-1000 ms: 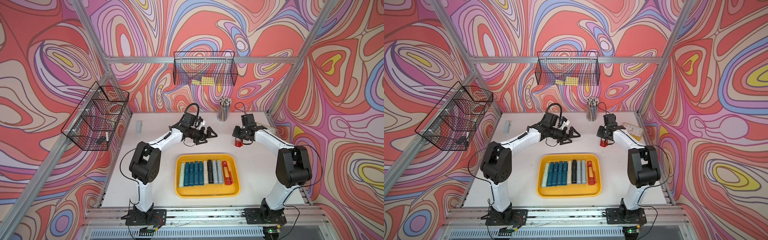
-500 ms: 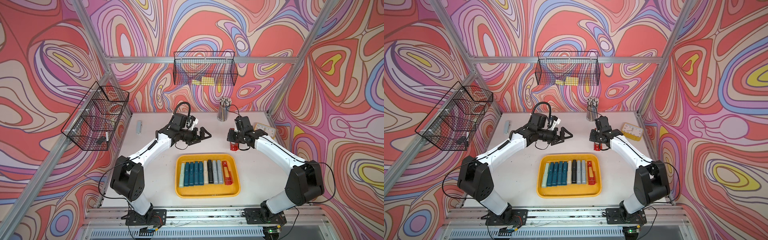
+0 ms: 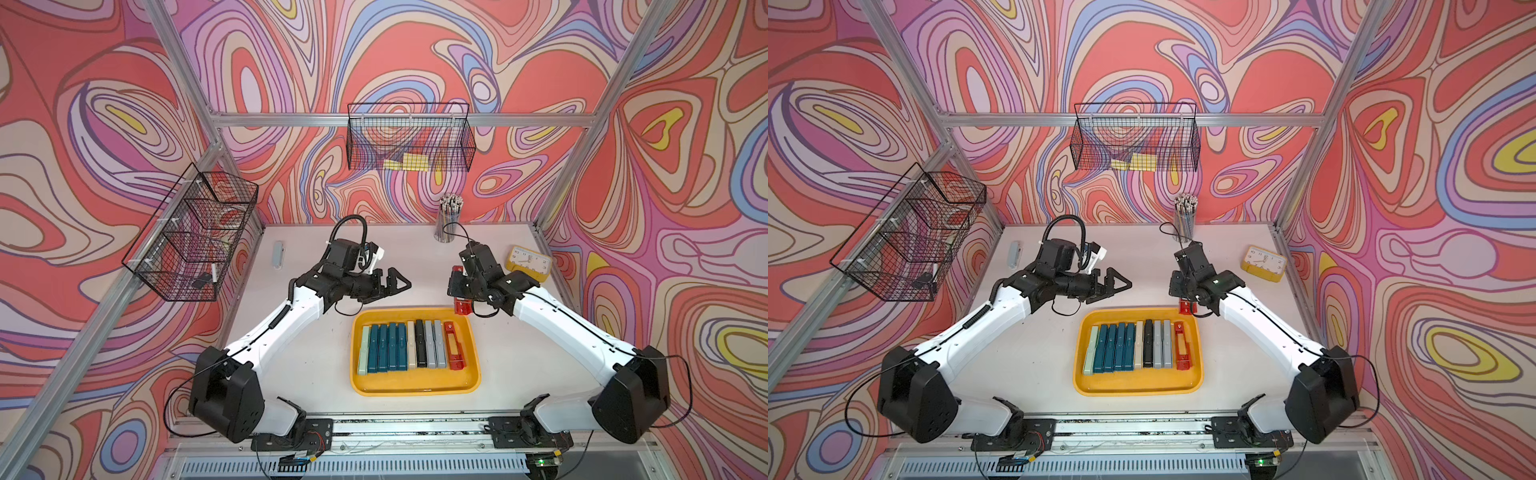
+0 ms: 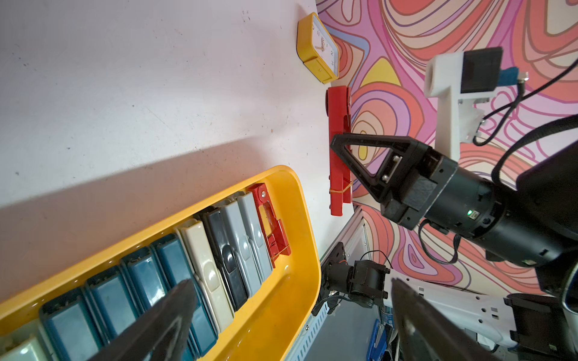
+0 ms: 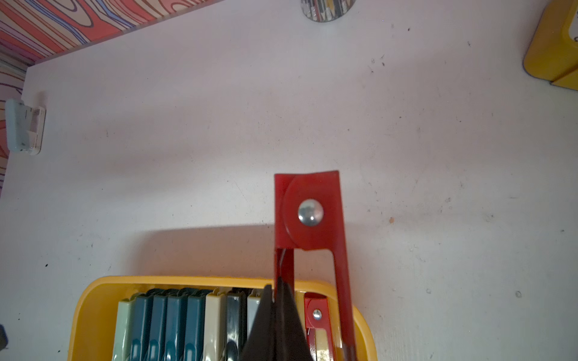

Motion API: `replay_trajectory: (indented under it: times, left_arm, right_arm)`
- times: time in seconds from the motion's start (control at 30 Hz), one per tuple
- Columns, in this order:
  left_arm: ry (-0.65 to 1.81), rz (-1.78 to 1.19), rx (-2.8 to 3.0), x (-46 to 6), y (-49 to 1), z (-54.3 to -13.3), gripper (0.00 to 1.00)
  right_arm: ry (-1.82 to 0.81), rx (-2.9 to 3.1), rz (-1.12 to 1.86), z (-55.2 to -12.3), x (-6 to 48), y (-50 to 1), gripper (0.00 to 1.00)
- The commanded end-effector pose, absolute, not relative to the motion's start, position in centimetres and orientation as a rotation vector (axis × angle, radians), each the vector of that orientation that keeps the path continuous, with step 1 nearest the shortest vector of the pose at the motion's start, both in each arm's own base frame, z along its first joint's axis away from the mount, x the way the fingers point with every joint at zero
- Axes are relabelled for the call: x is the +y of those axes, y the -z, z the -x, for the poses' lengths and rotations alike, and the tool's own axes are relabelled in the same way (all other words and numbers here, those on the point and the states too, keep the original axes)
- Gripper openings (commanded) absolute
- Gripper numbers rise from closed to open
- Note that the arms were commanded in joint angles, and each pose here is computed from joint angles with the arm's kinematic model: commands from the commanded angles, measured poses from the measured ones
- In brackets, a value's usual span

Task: Put the pruning pliers into the storage box
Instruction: Place the pruning pliers in the storage box.

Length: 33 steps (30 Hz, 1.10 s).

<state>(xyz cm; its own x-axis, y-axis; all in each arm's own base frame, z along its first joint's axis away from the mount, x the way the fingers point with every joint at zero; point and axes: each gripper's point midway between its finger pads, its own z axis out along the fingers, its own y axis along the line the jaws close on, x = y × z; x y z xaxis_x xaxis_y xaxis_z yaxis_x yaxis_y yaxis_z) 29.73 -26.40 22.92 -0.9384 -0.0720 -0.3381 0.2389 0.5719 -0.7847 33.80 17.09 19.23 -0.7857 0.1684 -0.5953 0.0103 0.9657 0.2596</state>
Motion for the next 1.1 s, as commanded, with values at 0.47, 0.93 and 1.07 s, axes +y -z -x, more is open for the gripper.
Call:
replay_trajectory:
  times: [0.47,0.93,1.07]
  left_arm:
    - [1.263,-0.100,2.522,-23.7,-21.2,-25.8,0.99]
    - [1.235,-0.052,2.560,-22.5,-19.5,-24.1,0.99]
    - [1.243,-0.047,2.565,-22.5,-19.2,-23.8,0.99]
  right_arm:
    - [-0.289,2.464,-0.181,-28.1,17.6,-18.0,0.00]
    - [-0.306,2.496,-0.162,-25.4,18.2,-15.7,0.00]
    - [-0.305,2.509,-0.166,-24.5,18.1,-14.8,0.00]
